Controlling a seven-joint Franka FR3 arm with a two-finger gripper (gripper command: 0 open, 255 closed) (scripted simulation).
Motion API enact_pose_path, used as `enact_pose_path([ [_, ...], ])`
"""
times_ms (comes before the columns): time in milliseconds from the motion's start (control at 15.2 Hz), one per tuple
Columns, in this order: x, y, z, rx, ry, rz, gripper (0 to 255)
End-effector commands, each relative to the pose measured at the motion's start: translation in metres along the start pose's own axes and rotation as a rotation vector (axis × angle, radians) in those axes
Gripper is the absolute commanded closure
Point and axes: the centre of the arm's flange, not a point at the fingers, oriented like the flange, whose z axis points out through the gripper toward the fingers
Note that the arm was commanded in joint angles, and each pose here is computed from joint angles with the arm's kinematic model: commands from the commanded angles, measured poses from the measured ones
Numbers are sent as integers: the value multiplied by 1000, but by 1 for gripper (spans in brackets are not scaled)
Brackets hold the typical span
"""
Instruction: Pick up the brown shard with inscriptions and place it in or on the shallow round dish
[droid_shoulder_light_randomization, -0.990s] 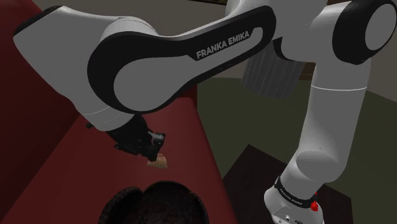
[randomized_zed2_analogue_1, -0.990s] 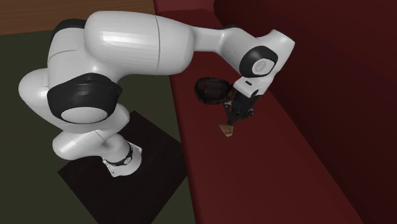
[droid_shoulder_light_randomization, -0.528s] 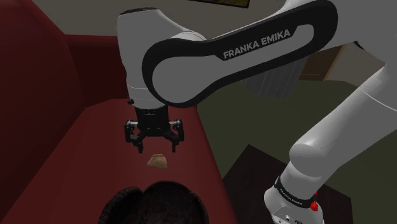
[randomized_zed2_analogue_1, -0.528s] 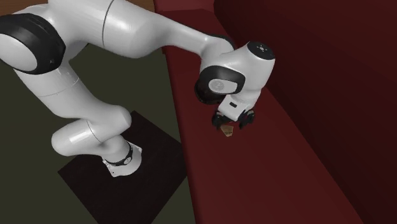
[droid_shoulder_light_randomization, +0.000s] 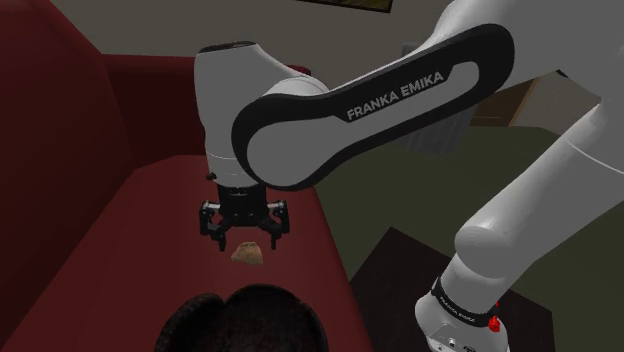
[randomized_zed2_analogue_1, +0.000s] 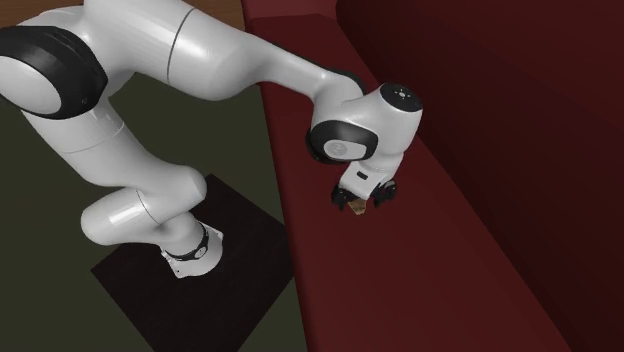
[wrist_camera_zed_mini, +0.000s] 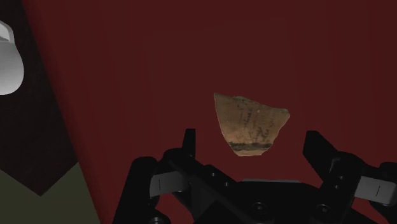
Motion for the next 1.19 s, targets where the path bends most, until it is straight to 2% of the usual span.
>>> enact_pose_path([
  [0, 0, 0, 0, 0, 0, 0, 0],
  [198, 0, 0, 0, 0, 0, 0, 0],
  [264, 0, 0, 0, 0, 0, 0, 255],
  [858, 0, 0, 0, 0, 0, 0, 255],
  [1122, 0, 1, -21, 0, 0, 0, 255],
])
